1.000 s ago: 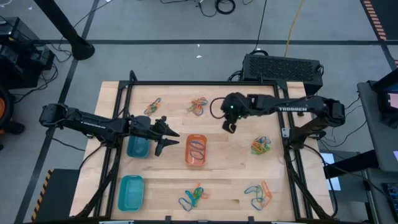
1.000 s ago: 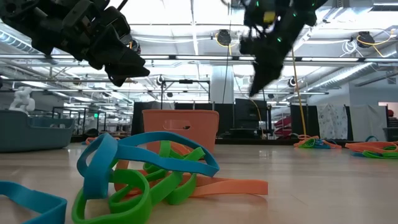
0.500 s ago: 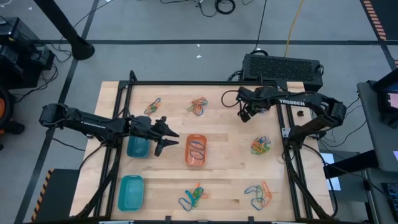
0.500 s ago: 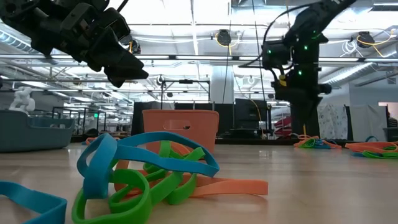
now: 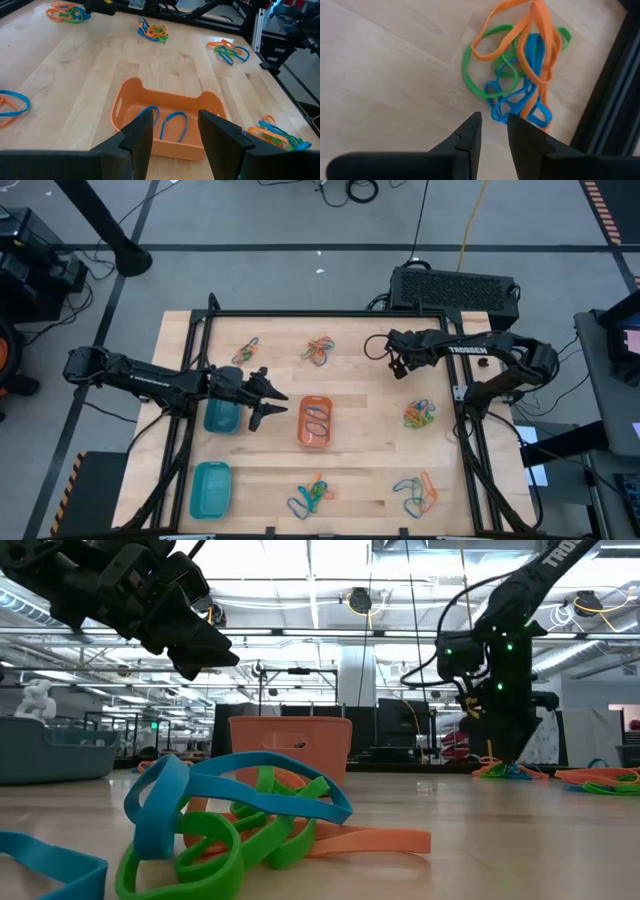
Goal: Sort rubber bands into baskets
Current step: Put the blue rubber band into the orange bin
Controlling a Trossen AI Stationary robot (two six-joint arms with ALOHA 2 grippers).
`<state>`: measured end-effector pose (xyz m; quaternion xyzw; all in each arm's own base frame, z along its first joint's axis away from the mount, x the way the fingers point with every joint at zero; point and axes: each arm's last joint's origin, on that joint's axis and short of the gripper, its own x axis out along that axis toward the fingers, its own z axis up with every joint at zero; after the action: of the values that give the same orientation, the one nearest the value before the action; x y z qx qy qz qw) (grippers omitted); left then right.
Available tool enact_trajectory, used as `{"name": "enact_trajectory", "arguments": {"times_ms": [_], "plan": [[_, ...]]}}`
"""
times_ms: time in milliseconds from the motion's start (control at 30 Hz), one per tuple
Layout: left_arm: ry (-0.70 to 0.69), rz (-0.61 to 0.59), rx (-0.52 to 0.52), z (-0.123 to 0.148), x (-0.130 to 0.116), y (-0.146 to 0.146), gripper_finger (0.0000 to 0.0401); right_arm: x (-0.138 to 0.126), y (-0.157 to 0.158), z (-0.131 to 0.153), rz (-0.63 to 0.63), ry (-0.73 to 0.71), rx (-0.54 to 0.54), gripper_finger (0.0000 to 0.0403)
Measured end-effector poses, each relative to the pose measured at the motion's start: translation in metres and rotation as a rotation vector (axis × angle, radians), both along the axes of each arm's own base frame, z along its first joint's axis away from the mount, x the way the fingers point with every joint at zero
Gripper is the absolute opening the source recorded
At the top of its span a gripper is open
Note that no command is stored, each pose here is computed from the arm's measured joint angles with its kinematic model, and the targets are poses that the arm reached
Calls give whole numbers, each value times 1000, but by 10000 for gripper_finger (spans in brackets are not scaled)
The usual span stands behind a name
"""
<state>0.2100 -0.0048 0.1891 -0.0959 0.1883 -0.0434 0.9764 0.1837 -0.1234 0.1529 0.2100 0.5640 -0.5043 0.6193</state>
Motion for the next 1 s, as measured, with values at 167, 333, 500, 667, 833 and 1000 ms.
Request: {"name": "enact_trajectory", "arguments": {"times_ms": [167, 333, 500, 667, 833, 1000], "plan": [[-1, -2, 6, 0, 0, 0, 164, 1, -1, -4, -1, -30, -26, 86], [-5, -2, 6, 0, 0, 0, 164, -3, -5, -8, -16, -24, -71, 86], [-5, -3, 7, 0, 0, 0, 164, -8, -5, -12, -37, -15, -62, 86], [-5, -3, 7, 0, 0, 0, 164, -11, -3, -18, -47, -16, -62, 86], [-5, -2, 7, 0, 0, 0, 164, -13, -2, -23, -53, -33, -73, 86], [-5, -3, 7, 0, 0, 0, 164, -12, -2, -23, -60, -53, -49, 85]]}}
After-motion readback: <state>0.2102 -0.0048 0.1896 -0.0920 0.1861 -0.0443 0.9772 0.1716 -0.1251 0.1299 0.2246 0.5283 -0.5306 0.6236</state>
